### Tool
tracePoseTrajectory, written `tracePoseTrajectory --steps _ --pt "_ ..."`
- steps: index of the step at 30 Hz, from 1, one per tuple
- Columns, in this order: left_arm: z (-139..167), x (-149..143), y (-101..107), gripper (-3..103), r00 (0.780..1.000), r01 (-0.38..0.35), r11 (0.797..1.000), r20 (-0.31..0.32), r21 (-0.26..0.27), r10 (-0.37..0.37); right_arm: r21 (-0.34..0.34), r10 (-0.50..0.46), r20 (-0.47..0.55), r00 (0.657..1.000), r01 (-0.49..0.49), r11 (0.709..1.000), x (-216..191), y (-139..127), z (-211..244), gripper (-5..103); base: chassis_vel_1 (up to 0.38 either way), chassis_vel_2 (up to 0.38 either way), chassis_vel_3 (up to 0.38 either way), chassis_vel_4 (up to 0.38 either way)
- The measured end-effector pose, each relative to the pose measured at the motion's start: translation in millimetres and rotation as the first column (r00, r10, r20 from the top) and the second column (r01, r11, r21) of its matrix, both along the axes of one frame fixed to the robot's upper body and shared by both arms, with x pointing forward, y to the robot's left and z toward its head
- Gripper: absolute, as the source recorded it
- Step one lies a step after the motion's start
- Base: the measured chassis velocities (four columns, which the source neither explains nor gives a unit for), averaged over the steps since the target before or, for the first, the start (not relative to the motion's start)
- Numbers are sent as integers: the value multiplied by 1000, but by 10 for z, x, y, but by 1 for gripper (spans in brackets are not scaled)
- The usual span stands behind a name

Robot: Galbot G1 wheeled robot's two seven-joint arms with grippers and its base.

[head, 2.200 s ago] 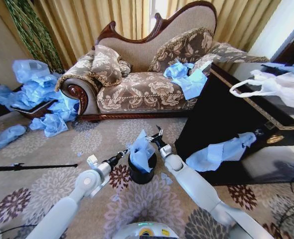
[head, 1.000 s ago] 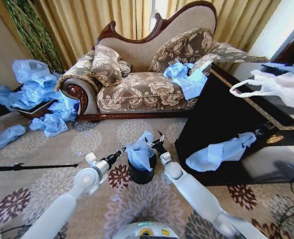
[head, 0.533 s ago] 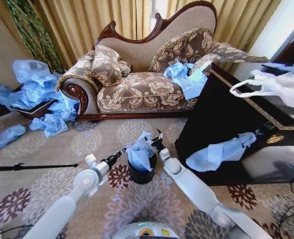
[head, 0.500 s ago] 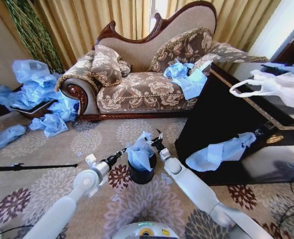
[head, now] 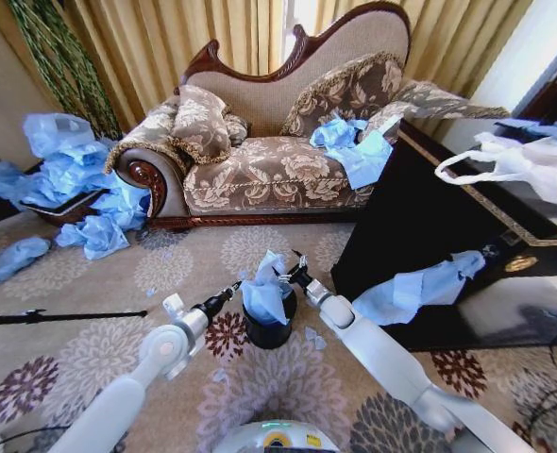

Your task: Place a garbage bag over the trash bin.

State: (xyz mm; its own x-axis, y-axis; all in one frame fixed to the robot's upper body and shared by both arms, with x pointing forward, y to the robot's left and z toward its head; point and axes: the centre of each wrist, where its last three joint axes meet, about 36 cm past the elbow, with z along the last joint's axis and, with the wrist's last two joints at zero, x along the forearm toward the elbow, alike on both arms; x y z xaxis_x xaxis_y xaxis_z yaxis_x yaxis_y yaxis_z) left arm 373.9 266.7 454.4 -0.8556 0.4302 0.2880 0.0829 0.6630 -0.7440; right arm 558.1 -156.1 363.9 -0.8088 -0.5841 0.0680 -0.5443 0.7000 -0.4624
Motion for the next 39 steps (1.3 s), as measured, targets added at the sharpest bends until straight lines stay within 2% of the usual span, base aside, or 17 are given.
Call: tracePoseTrajectory --steps 5,12,15,25,28,37,39 --pt "-40 -107 -22 0 998 51 998 41 28 -53 -42 48 -22 999 -49 998 219 20 147 100 0 0 0 0" --pt "-80 -163 -45 0 995 78 996 58 42 -80 -86 121 -56 991 -125 988 295 20 218 100 0 0 0 0" --pt "-136 -245 -54 0 993 96 994 65 57 -100 -137 174 -91 981 -185 973 283 21 297 100 0 0 0 0" --pt "-169 -313 -63 0 990 112 992 83 58 -117 -267 150 -78 986 -166 949 316 -207 374 100 0 0 0 0" --pt "-167 -308 -77 0 988 118 991 88 61 -123 -271 155 -72 985 -169 948 333 -184 358 100 0 0 0 0" --pt "-167 -339 -84 0 982 143 985 109 94 -153 -269 225 -58 973 -232 935 544 109 443 100 0 0 0 0" --pt "-179 -350 -92 0 981 148 984 112 99 -159 -264 267 -62 962 -274 925 617 194 543 100 0 0 0 0"
